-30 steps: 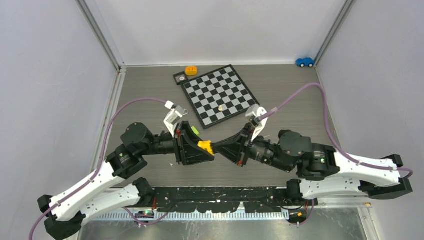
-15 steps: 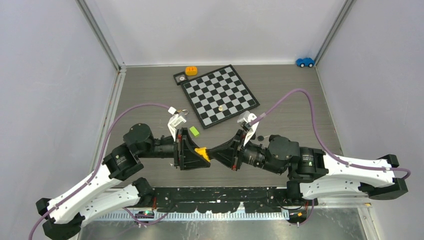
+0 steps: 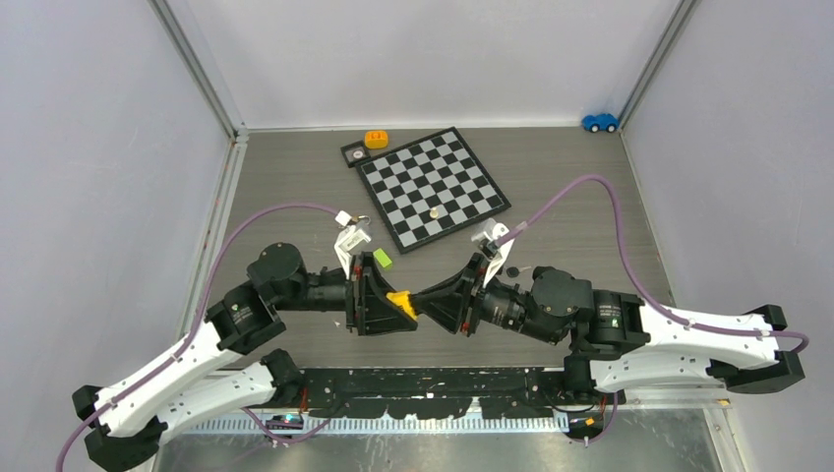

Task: Lock with the key
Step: Lock the lock.

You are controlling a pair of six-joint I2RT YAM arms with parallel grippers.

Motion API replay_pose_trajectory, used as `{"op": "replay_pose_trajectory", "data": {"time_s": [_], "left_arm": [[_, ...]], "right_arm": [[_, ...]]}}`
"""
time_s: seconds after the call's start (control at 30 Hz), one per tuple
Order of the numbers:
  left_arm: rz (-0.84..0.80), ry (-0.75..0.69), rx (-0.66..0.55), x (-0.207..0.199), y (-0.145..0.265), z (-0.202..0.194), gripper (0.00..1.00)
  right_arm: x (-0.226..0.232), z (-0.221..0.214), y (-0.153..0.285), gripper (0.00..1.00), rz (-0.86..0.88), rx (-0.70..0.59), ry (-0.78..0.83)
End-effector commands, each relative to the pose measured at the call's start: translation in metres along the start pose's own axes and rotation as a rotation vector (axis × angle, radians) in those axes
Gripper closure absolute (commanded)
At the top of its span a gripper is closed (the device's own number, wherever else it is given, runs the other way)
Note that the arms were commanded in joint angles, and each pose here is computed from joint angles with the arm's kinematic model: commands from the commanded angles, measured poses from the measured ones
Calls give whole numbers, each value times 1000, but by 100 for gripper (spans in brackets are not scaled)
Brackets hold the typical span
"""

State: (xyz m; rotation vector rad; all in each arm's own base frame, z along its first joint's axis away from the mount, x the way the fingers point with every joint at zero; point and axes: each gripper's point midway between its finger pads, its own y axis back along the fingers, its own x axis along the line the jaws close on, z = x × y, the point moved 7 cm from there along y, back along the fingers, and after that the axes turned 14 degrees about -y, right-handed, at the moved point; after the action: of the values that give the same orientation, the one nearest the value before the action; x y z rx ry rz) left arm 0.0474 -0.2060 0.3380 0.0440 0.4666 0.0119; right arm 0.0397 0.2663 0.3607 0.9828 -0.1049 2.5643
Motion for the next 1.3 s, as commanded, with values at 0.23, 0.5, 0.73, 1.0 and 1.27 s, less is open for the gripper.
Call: {"op": "replay_pose_trajectory", "data": {"time_s": [0.23, 0.5, 0.73, 1.0, 1.27], "left_arm": [[-153, -198, -220, -29, -6, 49, 100], [-132, -190, -201, -24, -8, 44, 100], [-109, -188, -194, -19, -9, 41, 100], [-129, -177, -189, -19, -12, 40, 100], [-153, -179, -193, -21, -12, 41, 100]], "right_arm": [[-8, 3, 22, 39, -58, 18, -1], [11, 28, 49, 38, 61, -32, -22], [18, 32, 60, 44, 150, -55, -47], [20, 30, 43, 49, 132, -68, -39], [16, 22, 31, 50, 92, -35, -23]]}}
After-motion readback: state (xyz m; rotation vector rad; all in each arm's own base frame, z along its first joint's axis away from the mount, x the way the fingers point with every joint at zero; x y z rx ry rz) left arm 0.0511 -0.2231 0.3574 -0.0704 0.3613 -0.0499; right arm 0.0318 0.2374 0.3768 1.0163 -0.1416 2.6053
